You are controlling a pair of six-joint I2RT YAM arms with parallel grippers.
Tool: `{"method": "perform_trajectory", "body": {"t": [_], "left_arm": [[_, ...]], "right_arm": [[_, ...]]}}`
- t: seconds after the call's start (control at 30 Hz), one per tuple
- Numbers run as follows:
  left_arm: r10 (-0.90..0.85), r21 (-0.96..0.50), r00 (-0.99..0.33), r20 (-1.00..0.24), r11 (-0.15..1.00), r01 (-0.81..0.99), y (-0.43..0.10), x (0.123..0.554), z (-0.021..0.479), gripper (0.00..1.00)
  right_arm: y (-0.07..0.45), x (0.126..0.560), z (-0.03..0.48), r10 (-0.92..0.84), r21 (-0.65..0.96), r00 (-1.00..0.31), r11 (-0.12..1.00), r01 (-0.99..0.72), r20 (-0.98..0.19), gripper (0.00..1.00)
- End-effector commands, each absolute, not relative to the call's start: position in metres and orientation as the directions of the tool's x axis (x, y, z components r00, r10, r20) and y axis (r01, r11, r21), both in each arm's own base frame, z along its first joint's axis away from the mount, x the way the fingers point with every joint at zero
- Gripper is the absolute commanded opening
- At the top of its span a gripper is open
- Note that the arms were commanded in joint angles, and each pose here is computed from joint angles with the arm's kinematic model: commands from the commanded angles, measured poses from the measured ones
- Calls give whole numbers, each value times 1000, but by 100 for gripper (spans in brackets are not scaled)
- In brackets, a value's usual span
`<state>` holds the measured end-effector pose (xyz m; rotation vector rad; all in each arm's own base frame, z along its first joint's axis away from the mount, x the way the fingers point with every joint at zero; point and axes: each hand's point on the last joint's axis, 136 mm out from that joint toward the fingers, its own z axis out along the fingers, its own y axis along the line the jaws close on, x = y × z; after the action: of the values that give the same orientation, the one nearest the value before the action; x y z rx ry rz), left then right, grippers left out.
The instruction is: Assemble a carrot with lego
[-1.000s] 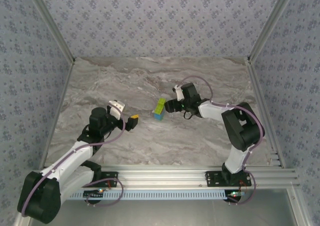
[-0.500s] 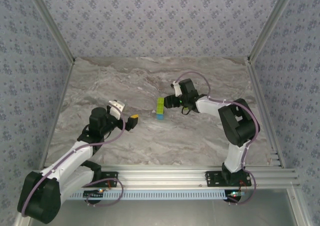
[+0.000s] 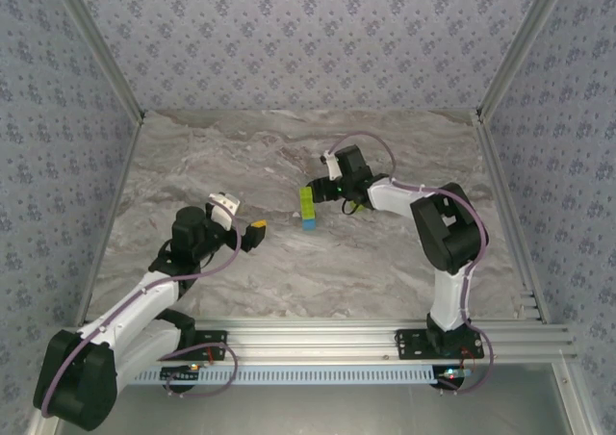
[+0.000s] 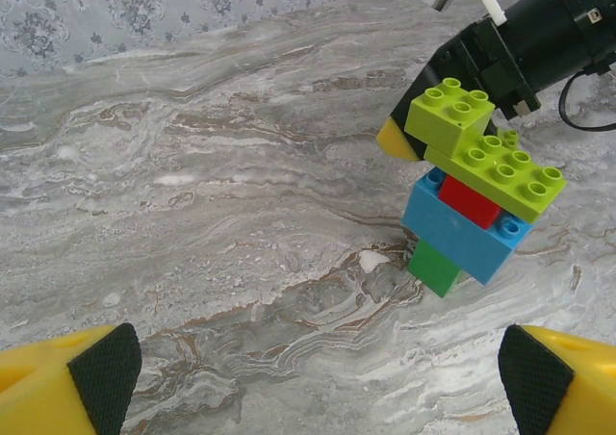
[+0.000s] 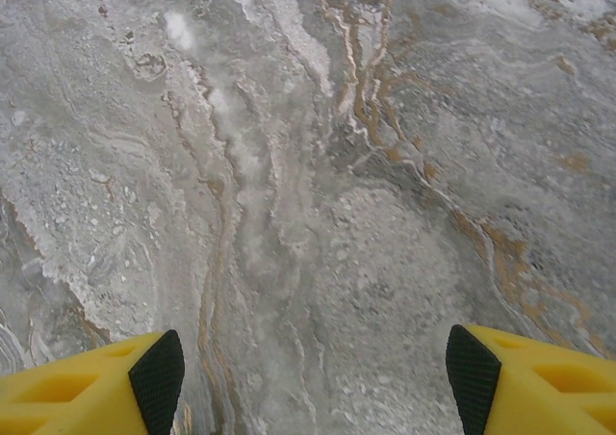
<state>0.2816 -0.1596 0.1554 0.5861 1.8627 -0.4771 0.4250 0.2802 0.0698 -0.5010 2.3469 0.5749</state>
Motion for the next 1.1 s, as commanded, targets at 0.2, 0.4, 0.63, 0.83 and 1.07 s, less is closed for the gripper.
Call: {"method": "perform_trajectory", "body": {"t": [0.2, 0.4, 0.63, 0.83, 1.07], "left_arm": [[147, -54, -290, -946, 809, 585, -158, 288, 166, 98], [148, -53, -291, -945, 809, 585, -158, 288, 166, 98], [148, -55, -293, -945, 809, 586, -159, 289, 166, 98], [150, -55, -296, -943, 809, 585, -159, 289, 165, 97], [150, -57, -299, -942, 808, 586, -159, 290, 165, 98]], "right_arm": [[301, 428, 68, -227, 272, -711, 813, -515, -666, 76], [307, 433, 66, -243, 275, -709, 801, -531, -662, 76], [317, 441, 68, -287, 276, -691, 764, -583, -663, 76], [326, 443, 71, -319, 299, -678, 717, -630, -663, 76], [337, 431, 68, -360, 308, -660, 671, -674, -659, 76]]}}
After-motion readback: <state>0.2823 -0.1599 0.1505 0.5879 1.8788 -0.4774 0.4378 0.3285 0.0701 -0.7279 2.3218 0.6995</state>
